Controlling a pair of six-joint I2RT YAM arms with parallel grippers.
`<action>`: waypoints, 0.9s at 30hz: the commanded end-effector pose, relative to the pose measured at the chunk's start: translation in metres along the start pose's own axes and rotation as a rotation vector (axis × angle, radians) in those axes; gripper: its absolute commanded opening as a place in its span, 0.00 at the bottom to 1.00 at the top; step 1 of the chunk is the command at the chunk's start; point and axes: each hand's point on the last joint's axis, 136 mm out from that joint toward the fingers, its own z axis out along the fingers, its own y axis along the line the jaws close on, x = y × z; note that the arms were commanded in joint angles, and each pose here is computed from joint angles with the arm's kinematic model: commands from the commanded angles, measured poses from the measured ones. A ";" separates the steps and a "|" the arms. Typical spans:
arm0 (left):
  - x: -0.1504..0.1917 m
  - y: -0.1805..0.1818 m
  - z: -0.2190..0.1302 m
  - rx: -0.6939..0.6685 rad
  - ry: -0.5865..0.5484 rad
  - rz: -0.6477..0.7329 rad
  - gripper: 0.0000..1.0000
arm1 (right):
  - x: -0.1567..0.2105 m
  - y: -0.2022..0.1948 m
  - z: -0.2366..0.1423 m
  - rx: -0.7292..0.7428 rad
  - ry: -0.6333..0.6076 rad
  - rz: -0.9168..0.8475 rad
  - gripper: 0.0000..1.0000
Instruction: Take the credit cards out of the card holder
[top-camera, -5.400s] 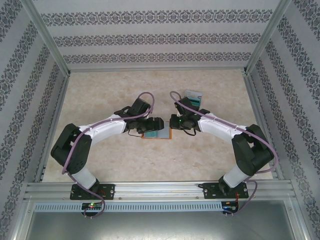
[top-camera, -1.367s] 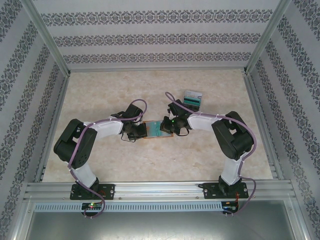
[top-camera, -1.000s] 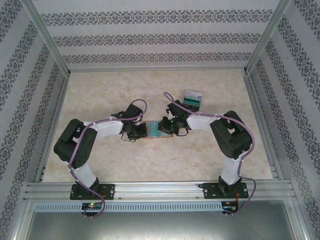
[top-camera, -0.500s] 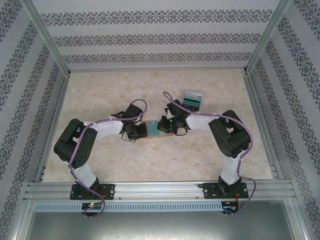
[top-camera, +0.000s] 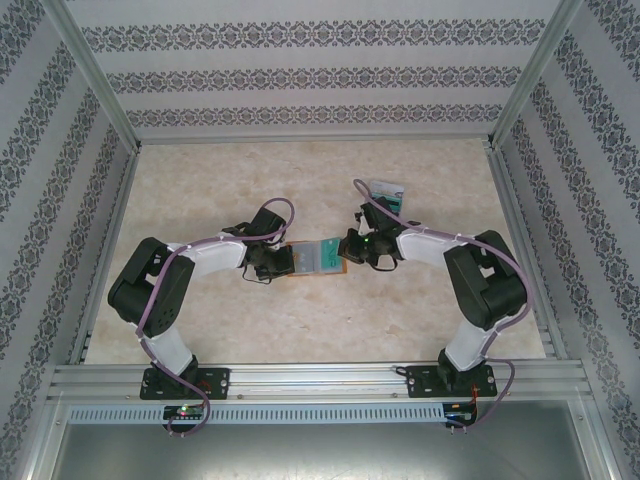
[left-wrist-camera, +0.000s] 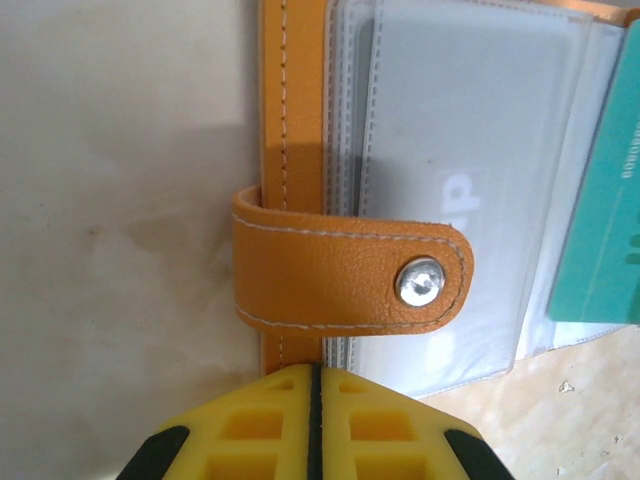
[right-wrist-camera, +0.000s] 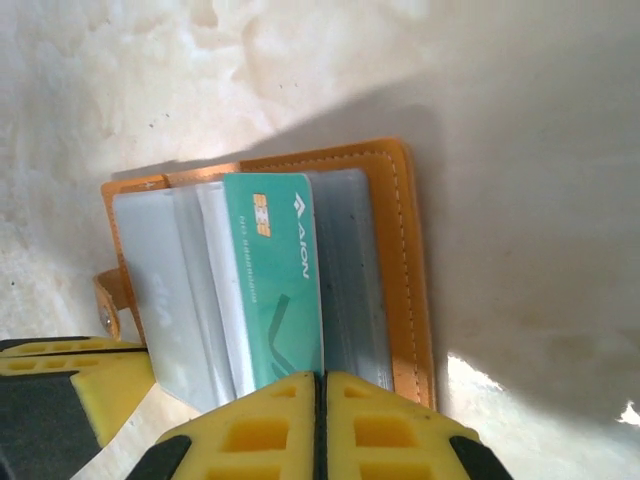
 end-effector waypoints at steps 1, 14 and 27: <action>-0.009 -0.004 -0.007 -0.004 -0.016 0.020 0.00 | 0.001 0.003 -0.021 0.020 -0.026 -0.068 0.00; -0.031 -0.047 -0.079 0.110 -0.150 0.147 0.50 | -0.034 0.048 -0.121 0.172 -0.258 -0.622 0.00; -0.020 -0.059 -0.138 0.156 -0.259 0.310 1.00 | -0.073 0.036 -0.155 0.575 -0.222 -1.194 0.00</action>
